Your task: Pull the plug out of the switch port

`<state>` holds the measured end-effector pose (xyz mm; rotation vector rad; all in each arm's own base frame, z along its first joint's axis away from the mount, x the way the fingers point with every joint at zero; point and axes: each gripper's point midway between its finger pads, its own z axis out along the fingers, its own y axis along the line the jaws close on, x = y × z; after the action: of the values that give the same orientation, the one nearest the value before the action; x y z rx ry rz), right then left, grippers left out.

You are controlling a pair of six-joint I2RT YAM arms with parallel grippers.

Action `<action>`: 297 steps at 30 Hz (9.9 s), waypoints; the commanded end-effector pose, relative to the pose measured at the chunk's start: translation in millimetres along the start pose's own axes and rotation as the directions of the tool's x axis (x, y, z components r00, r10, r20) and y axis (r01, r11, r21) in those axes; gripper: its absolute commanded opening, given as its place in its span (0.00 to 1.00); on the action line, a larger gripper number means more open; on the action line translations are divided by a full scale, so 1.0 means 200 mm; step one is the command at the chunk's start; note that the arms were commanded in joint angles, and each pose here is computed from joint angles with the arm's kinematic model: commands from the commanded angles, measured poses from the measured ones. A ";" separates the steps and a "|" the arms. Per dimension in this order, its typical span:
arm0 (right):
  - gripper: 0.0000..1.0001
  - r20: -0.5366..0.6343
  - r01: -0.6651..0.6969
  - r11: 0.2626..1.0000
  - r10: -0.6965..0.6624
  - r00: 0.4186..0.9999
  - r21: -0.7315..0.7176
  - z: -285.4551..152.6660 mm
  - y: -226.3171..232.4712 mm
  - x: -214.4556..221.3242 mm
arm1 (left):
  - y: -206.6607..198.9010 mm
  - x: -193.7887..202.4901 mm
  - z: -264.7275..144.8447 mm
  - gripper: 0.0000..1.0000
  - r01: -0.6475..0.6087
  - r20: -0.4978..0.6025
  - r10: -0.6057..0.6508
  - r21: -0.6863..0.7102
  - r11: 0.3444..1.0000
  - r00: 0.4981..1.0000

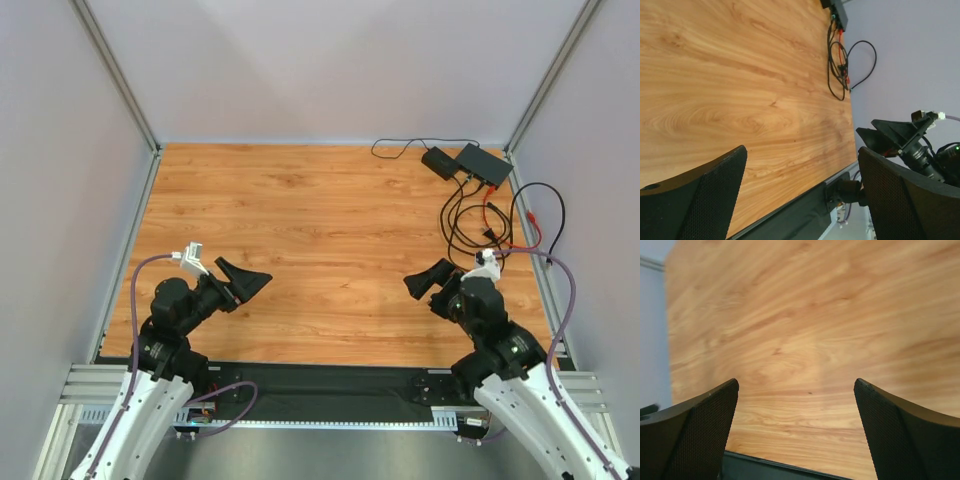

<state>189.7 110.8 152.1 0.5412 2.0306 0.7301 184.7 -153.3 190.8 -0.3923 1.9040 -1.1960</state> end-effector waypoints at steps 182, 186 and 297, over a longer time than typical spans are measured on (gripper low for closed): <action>0.65 -0.169 0.074 0.959 -0.028 0.985 0.273 1.77 -0.71 -1.23 | -0.39 0.50 2.25 0.41 -0.396 -0.327 0.536 0.407 0.823 0.779; 0.64 -0.203 0.064 0.964 -0.010 0.979 0.259 1.74 -0.69 -1.14 | -0.39 0.52 2.26 0.42 -0.411 -0.323 0.555 0.417 0.811 0.767; 0.61 -0.147 -0.074 0.801 0.199 0.969 0.594 1.19 -0.86 -0.63 | 0.03 1.01 2.26 0.44 0.331 -0.443 -0.366 -0.157 0.930 0.818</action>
<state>454.0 -26.0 32.2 0.9781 2.3653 0.2421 412.9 -557.1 36.0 -0.4205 2.3139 -1.6764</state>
